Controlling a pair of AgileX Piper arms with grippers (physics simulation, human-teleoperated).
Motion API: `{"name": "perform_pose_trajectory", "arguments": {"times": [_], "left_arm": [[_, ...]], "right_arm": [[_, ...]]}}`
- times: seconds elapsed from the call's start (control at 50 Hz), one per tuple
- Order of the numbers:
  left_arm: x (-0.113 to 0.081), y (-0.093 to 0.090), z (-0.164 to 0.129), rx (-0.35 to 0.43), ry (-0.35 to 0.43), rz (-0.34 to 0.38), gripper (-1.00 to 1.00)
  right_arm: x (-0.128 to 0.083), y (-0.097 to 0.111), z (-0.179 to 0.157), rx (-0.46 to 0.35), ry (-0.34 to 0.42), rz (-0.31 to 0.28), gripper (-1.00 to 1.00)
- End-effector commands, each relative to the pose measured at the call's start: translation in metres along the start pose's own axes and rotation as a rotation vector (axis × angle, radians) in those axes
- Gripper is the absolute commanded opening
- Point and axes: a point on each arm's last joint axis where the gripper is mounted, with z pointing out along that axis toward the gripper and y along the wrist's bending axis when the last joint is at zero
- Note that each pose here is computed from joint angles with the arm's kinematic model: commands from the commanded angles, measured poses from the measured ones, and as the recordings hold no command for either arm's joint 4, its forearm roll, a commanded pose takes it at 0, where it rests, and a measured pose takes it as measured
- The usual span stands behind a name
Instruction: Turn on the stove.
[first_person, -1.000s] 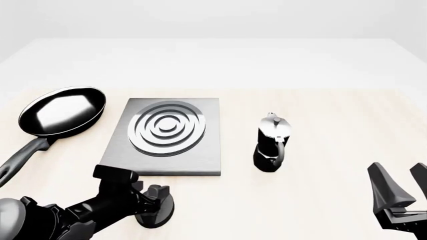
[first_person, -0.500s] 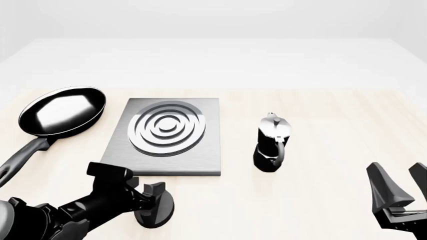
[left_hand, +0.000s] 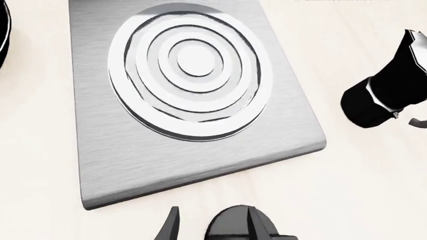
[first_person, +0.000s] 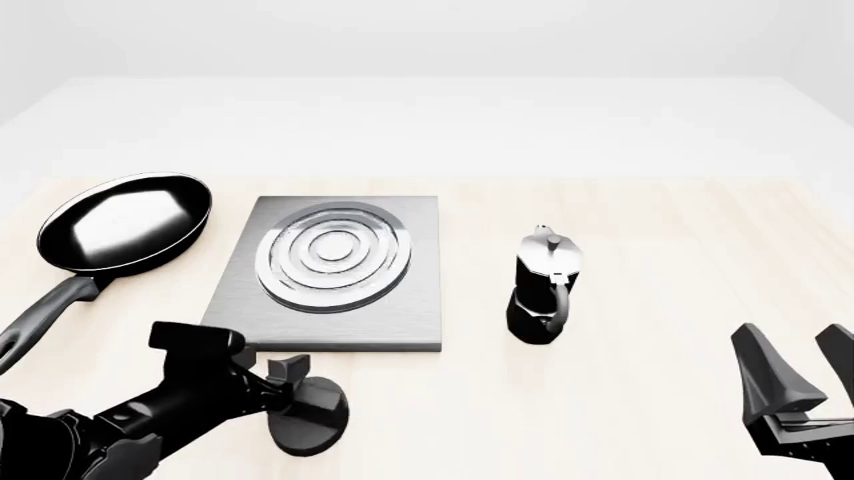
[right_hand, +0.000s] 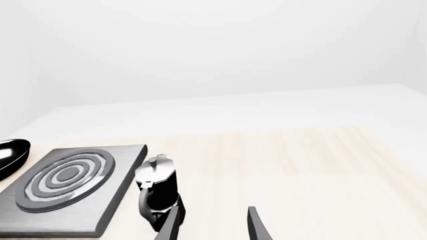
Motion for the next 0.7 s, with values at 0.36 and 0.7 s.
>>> {"name": "perform_pose_trajectory", "arguments": {"times": [0.36,0.7], "left_arm": [[0.009,0.018,-0.011,-0.089,0.022,-0.021,1.00],[-0.007,0.017,-0.045,-0.089,-0.088,0.001,1.00]], "right_arm": [[0.000,0.000,-0.003,0.000,-0.009,-0.004,1.00],[0.000,0.000,-0.003,0.001,-0.010,-0.008,1.00]]}}
